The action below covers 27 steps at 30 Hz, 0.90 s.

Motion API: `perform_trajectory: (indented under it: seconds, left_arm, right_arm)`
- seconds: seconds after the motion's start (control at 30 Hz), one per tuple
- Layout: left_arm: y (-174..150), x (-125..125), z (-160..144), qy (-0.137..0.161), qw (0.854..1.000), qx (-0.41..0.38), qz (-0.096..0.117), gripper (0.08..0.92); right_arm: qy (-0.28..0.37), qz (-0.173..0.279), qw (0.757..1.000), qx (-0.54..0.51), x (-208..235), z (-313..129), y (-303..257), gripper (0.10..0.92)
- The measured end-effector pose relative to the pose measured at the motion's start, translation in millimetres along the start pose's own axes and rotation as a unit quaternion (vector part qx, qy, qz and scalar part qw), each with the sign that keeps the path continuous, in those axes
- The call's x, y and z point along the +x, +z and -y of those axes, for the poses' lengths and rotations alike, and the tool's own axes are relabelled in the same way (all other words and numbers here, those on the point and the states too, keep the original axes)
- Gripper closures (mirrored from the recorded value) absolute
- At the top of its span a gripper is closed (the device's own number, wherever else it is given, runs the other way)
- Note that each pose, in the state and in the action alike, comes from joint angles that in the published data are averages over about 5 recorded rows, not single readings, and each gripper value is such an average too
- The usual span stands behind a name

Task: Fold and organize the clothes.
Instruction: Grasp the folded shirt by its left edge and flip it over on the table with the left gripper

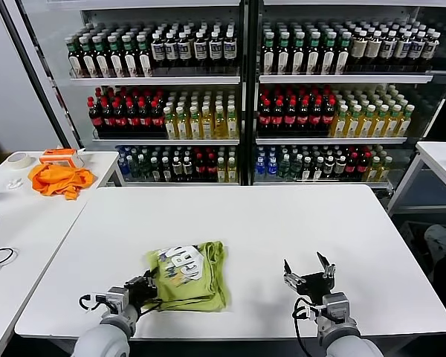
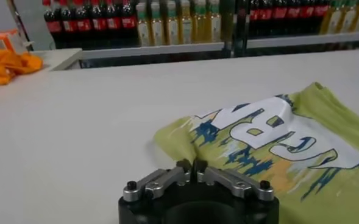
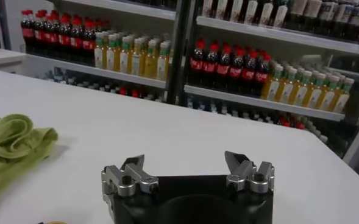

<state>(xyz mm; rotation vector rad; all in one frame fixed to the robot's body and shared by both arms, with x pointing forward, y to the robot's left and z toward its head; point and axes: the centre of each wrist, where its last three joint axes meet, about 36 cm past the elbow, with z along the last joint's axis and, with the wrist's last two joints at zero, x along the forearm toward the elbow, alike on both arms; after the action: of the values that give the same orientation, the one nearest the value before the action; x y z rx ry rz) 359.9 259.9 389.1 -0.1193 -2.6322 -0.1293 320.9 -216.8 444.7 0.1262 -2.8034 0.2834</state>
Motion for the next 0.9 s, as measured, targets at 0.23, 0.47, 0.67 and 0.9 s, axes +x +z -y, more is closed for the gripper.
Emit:
perform_trajectory:
  seconds: [0.23,0.47,0.67,0.9]
  left_arm:
    - [-31,18,-42,-0.052,0.997,-0.044,0.032,0.907]
    - [-60,41,-120,-0.125,0.989,-0.077,0.032,0.907]
    - [-89,63,-158,-0.155,0.982,-0.102,0.046,0.907]
    - [-91,66,-117,-0.103,0.985,-0.119,0.064,0.907]
  right_arm:
    - [0.0,0.004,1.0,0.001,-2,0,-2,0.2]
    - [-0.001,0.008,1.0,0.001,-5,0,-4,0.2]
    - [-0.001,0.007,1.0,0.003,-5,0,-5,0.2]
    - [0.006,0.004,1.0,0.008,-3,4,-5,0.2]
